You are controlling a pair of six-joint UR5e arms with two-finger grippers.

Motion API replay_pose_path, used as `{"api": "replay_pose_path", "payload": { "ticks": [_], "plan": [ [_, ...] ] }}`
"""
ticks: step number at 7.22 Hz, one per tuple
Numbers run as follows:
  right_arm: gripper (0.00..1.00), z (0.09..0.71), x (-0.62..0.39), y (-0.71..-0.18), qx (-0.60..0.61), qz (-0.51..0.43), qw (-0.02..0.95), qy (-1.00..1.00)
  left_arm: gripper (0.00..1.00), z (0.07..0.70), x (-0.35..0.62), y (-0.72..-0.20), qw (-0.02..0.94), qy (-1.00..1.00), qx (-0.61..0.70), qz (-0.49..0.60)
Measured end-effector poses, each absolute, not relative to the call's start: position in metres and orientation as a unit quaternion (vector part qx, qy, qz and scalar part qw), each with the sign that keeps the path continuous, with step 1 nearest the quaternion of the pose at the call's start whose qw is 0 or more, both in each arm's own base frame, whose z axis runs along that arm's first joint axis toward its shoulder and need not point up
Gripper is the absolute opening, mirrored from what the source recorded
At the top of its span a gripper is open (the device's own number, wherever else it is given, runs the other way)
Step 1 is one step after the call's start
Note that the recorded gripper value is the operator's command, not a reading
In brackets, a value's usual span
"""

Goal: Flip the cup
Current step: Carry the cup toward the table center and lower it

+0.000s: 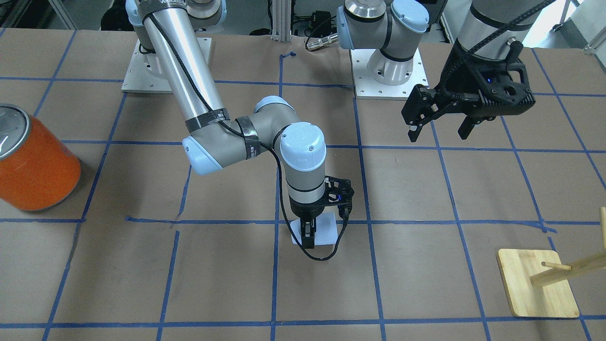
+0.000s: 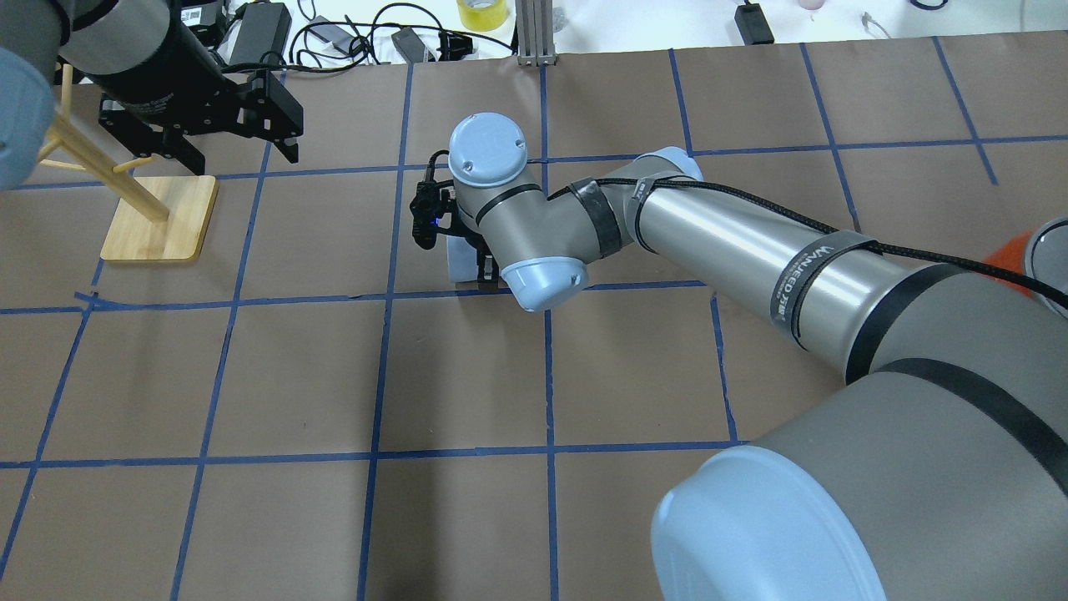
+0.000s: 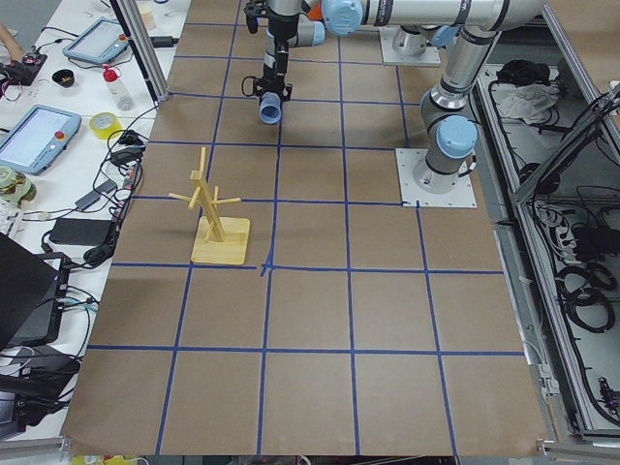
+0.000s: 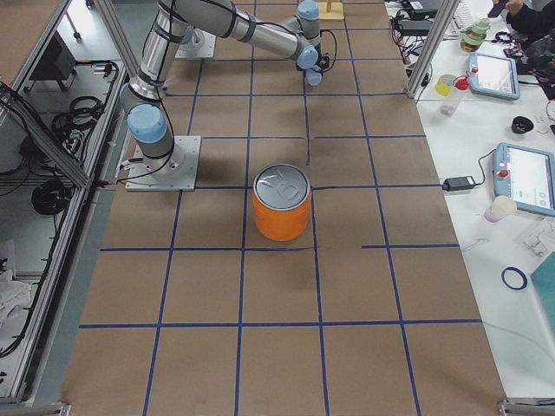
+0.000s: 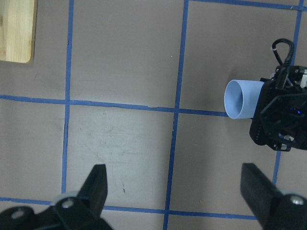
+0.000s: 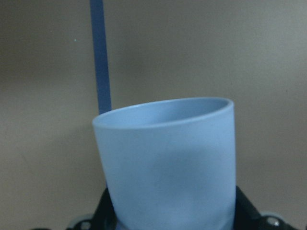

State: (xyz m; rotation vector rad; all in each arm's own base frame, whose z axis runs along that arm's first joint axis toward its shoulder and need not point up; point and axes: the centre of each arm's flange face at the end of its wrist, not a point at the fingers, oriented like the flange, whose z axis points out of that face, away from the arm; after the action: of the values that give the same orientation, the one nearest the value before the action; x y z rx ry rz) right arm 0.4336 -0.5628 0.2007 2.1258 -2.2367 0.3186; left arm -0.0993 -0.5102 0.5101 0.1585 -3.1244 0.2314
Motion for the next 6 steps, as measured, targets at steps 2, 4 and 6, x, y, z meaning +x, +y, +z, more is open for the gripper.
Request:
{"api": "replay_pose_path", "payload": {
  "ticks": [2,4,6],
  "plan": [
    [1.0,0.203,0.434,-0.564,0.685,0.106,0.02,-0.72,1.0,0.511,-0.098,-0.51,0.001,-0.996,0.051,0.074],
    [1.0,0.217,0.433,-0.565,0.68,0.115,0.026,-0.723,1.0,0.511,-0.098,-0.51,0.001,-0.996,0.052,0.074],
    [1.0,0.267,0.421,-0.565,0.631,0.145,0.04,-0.761,1.0,0.511,-0.098,-0.51,0.001,-0.996,0.052,0.074]
  ]
}}
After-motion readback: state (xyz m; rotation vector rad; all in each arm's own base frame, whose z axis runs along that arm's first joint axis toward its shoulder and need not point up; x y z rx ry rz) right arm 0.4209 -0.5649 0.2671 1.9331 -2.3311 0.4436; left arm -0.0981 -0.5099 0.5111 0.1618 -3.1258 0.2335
